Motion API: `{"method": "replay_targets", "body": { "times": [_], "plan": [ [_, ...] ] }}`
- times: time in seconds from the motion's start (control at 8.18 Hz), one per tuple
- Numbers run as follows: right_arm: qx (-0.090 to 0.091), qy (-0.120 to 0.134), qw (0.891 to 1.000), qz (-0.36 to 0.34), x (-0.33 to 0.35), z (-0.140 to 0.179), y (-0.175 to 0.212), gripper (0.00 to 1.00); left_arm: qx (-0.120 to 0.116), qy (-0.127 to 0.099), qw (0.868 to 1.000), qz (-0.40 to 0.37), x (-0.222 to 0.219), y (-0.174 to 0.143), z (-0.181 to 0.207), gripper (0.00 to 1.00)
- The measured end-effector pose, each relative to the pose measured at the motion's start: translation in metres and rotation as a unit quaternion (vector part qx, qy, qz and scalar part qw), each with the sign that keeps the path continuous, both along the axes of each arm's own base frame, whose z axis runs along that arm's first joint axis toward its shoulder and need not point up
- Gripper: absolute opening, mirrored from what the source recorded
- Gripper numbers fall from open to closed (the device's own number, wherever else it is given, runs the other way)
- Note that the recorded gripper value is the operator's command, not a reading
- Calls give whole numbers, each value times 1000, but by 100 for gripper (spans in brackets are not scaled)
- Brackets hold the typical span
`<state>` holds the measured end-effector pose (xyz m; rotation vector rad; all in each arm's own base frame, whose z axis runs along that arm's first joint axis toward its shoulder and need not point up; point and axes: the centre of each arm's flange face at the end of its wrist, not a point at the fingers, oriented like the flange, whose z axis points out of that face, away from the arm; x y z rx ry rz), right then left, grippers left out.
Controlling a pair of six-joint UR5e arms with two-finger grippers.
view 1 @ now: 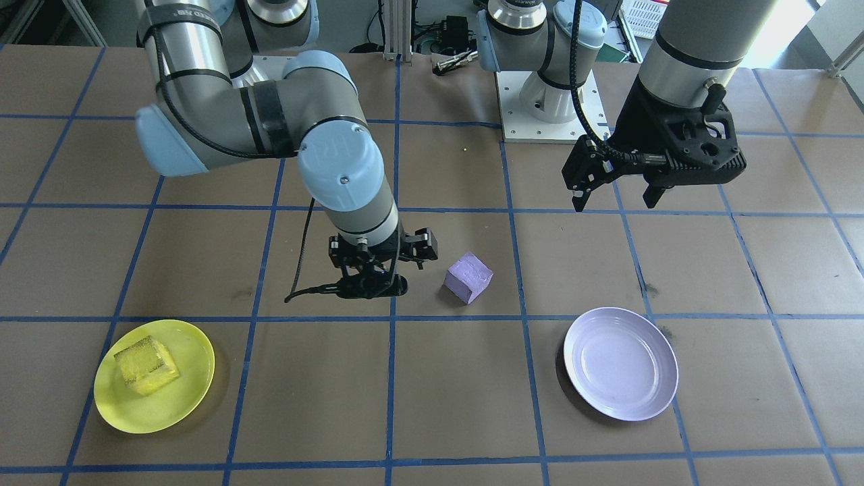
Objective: Sort blocks by color into plates
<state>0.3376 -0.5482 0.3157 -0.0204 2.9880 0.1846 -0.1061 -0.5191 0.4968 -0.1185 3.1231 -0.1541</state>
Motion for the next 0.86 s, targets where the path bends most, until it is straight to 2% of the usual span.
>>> {"method": "replay_targets", "body": {
  "times": [0.12,0.37,0.61,0.86],
  "plan": [
    [-2,18,1000,-9,-42,25,-6,100,13,4,1000,12,-1,-1,-16,100],
    [-6,51,998,-27,-125,78,-4,100,35,17,996,82,-10,-13,-56,100],
    [-9,60,996,-65,-184,127,14,100,63,49,985,153,-29,-22,-86,100],
    [1,75,994,-77,-205,169,50,100,101,51,976,186,-61,-27,-125,100]
  ]
}}
